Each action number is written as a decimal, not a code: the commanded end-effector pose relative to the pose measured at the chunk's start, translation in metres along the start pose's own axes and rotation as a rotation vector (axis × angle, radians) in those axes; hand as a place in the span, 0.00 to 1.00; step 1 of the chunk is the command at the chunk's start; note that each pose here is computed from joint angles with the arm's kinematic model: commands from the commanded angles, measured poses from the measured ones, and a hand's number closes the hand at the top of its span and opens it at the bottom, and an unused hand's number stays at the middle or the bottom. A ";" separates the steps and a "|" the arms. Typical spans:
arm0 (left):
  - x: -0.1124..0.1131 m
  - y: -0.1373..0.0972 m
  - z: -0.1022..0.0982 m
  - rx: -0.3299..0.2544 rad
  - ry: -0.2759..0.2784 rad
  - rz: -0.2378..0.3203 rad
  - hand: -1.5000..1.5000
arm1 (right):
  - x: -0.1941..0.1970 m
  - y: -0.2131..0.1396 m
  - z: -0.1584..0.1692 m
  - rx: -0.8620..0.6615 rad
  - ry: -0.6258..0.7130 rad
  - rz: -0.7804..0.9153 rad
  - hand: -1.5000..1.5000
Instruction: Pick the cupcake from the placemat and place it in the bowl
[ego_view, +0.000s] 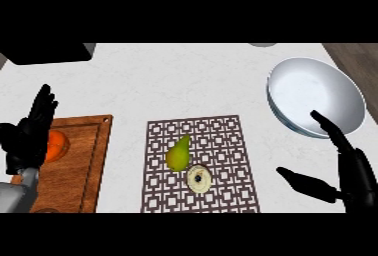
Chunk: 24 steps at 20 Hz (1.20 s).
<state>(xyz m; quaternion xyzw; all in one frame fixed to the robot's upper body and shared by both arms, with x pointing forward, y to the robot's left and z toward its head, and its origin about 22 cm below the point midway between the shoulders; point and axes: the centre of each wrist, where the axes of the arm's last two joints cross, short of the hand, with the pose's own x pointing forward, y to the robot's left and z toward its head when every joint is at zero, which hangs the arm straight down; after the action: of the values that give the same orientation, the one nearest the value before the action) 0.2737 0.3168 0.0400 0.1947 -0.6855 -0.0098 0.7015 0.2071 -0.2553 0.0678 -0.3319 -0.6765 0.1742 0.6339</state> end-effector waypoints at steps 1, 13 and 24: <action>0.000 0.002 0.005 -0.004 0.016 0.017 0.50 | 0.010 0.009 0.053 -0.041 0.066 0.053 0.00; 0.012 -0.009 0.007 -0.092 -0.040 0.047 0.50 | 0.117 -0.010 0.092 -0.091 0.204 0.207 0.00; 0.017 -0.003 -0.006 -0.131 -0.057 0.043 0.50 | 0.141 0.039 0.055 0.309 0.369 0.411 0.00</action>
<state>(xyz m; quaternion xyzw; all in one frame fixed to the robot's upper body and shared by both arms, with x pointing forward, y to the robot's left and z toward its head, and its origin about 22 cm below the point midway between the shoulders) 0.2797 0.3064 0.0571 0.1419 -0.7072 -0.0410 0.6914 0.1533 -0.1430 0.1336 -0.3883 -0.5204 0.2942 0.7013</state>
